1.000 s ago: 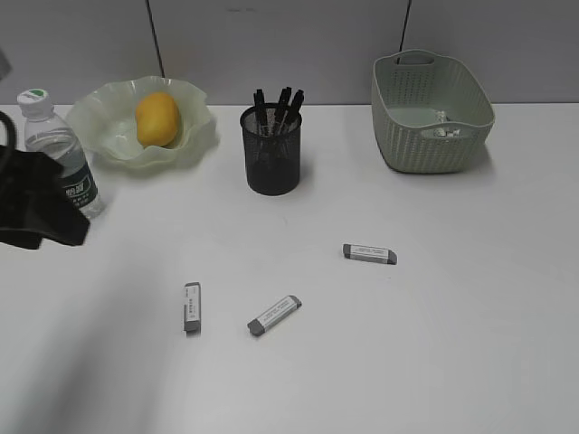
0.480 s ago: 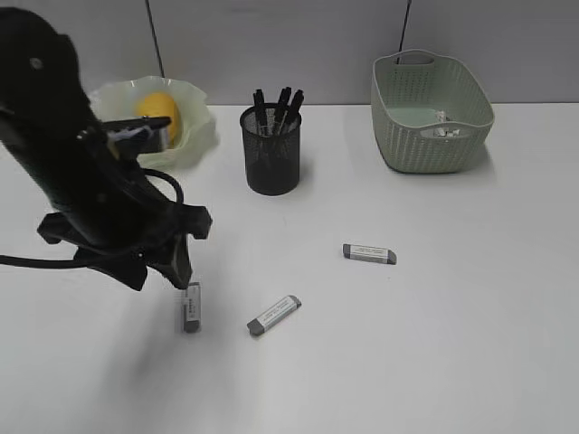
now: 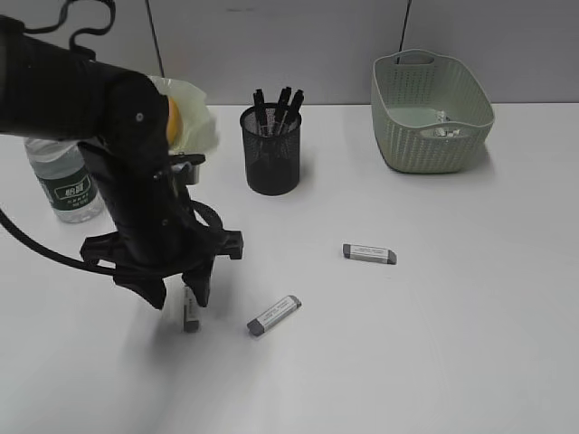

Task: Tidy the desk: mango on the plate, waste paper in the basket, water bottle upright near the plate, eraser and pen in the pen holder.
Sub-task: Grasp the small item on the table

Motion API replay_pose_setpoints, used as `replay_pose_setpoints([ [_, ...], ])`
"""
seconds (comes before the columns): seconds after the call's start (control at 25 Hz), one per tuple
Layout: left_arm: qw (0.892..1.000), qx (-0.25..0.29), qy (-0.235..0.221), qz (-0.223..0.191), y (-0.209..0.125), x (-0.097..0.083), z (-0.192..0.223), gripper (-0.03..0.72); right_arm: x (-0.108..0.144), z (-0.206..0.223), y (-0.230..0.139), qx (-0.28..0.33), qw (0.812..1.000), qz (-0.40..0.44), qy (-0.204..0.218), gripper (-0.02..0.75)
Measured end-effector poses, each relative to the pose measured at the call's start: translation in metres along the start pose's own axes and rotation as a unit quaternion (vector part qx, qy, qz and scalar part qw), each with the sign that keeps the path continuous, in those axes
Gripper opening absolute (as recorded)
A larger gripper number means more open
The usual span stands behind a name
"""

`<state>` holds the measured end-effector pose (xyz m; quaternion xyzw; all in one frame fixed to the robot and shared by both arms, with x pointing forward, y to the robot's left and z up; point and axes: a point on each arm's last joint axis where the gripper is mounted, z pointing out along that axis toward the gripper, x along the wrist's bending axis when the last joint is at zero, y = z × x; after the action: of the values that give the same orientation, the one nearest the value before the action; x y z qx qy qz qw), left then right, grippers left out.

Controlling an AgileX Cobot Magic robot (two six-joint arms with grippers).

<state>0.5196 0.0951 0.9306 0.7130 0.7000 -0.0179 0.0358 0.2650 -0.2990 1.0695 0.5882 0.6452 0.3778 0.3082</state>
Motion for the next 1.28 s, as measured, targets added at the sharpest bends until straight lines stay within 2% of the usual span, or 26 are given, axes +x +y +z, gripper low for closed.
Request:
replay_pose_setpoints([
  [0.32, 1.0, 0.008, 0.011, -0.013, 0.011, -0.005, 0.02, 0.398, 0.0, 0.0, 0.0, 0.0, 1.0, 0.0, 0.0, 0.458],
  [0.68, 0.999, 0.01, 0.037, -0.018, 0.015, -0.003, 0.035, 0.398, 0.0, 0.0, 0.0, -0.001, 1.0, 0.0, 0.0, 0.458],
  [1.28, 0.999, -0.034, 0.038, -0.016, 0.023, -0.003, 0.036, 0.339, 0.0, 0.0, 0.0, -0.002, 1.0, -0.001, -0.001, 0.458],
])
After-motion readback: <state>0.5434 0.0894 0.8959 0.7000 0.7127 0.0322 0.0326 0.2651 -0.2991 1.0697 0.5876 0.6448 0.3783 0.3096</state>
